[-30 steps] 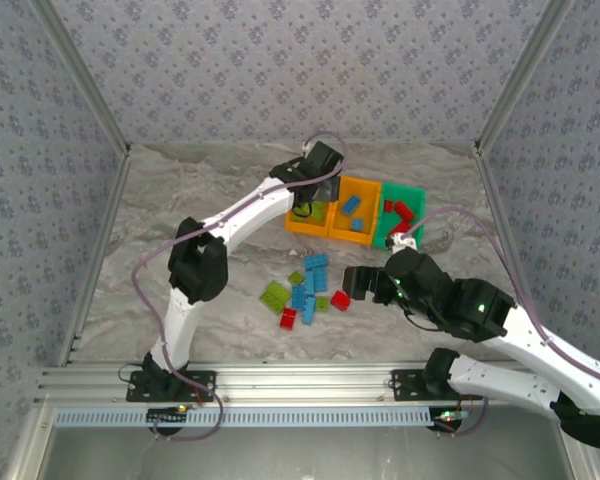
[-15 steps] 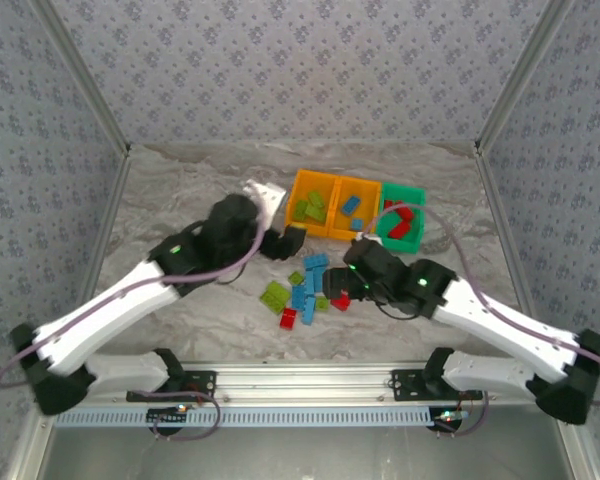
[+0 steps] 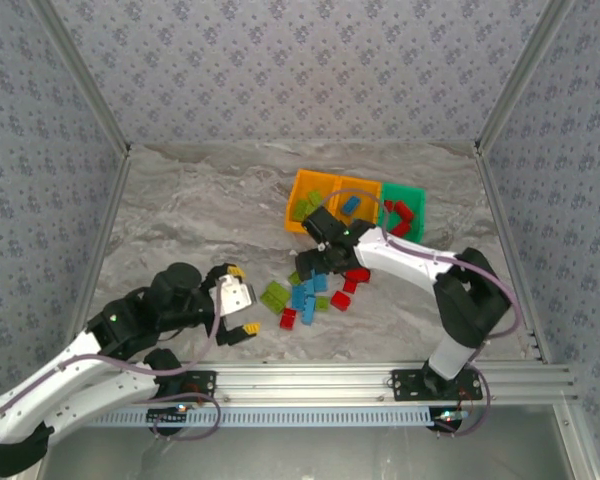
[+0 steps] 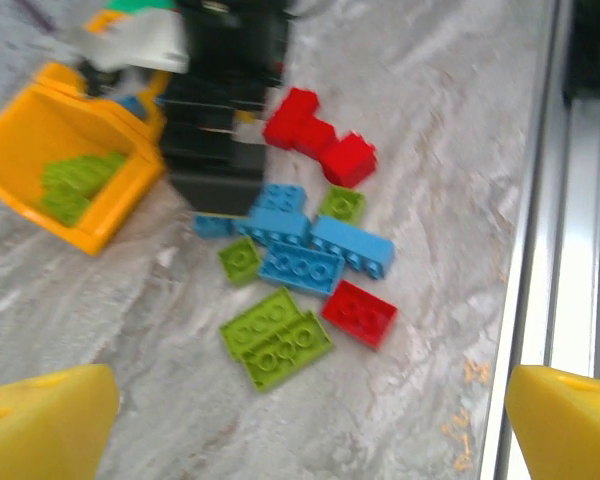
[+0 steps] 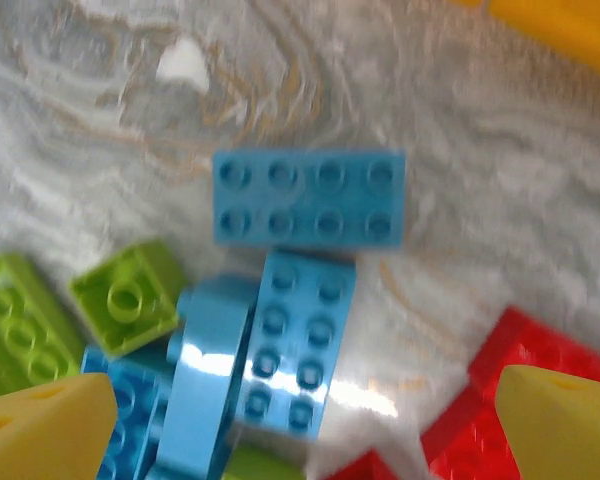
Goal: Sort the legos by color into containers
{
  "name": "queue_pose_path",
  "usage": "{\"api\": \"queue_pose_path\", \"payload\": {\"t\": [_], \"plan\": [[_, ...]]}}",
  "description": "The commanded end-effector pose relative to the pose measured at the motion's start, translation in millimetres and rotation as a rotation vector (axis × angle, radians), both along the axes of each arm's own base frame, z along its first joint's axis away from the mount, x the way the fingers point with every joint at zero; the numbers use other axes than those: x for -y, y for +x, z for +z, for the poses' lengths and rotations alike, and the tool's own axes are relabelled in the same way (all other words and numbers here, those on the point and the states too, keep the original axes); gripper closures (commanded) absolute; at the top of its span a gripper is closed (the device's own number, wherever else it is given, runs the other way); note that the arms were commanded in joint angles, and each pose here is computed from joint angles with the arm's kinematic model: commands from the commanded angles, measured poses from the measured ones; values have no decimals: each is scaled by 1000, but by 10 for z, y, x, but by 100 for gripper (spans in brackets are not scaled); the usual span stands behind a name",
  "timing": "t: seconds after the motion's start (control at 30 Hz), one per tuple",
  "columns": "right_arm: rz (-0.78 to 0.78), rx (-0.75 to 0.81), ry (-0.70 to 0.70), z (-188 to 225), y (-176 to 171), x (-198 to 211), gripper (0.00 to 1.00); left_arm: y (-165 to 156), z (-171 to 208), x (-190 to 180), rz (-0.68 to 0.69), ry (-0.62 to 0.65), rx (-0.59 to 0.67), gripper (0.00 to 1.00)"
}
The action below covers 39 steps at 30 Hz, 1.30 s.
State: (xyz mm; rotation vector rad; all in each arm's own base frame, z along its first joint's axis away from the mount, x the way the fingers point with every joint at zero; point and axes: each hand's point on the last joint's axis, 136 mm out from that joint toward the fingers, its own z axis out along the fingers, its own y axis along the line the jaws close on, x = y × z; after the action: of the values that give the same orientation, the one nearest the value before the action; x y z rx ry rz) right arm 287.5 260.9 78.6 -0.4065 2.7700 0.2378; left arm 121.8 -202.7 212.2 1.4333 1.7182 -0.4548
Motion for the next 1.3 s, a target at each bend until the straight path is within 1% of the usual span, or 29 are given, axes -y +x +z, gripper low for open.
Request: {"api": "queue_pose_path", "payload": {"t": [0.0, 0.1, 0.23, 0.3, 0.37, 0.4, 0.53, 0.63, 0.73, 0.83, 0.9, 1.0, 1.1, 1.17, 1.27], "plan": [[49, 17, 30, -3, 191, -170, 0, -18, 143, 117, -83, -42, 58, 1], [60, -1, 49, -131, 249, -274, 0, -28, 109, 126, -87, -43, 42, 1], [29, -8, -19, -344, 381, -195, 0, -38, 104, 108, -74, -58, 35, 1], [27, -14, -37, -429, 402, -172, 3, -33, 117, 96, -66, -68, 42, 1], [38, -21, -41, -485, 399, -180, 8, -32, 133, 92, -62, -81, 47, 1], [42, -27, -44, -510, 396, -183, 13, -30, 131, 92, -60, -85, 48, 1], [40, -30, -50, -531, 402, -181, 37, -5, 143, 104, -54, -90, 47, 1], [26, -21, -49, -447, 402, -162, 46, 2, 142, 123, -54, -93, 32, 1], [12, 19, -33, -238, 393, -137, 49, -1, 159, 135, -57, -102, 27, 1], [-9, 97, 4, 125, 375, -80, 50, 7, 173, 135, -53, -111, 28, 1], [-34, 177, 31, 437, 388, -3, 50, 19, 180, 133, -49, -113, 31, 1], [-97, 297, 24, 806, 506, 235, 50, 41, 181, 133, -43, -117, 30, 1], [-170, 337, -15, 921, 768, 524, 49, 71, 199, 127, -32, -127, 29, 1], [-198, 334, -44, 874, 997, 670, 49, 85, 197, 123, -25, -130, 26, 1], [-217, 303, -71, 741, 1307, 784, 50, 95, 191, 118, -18, -133, 19, 1]]}}
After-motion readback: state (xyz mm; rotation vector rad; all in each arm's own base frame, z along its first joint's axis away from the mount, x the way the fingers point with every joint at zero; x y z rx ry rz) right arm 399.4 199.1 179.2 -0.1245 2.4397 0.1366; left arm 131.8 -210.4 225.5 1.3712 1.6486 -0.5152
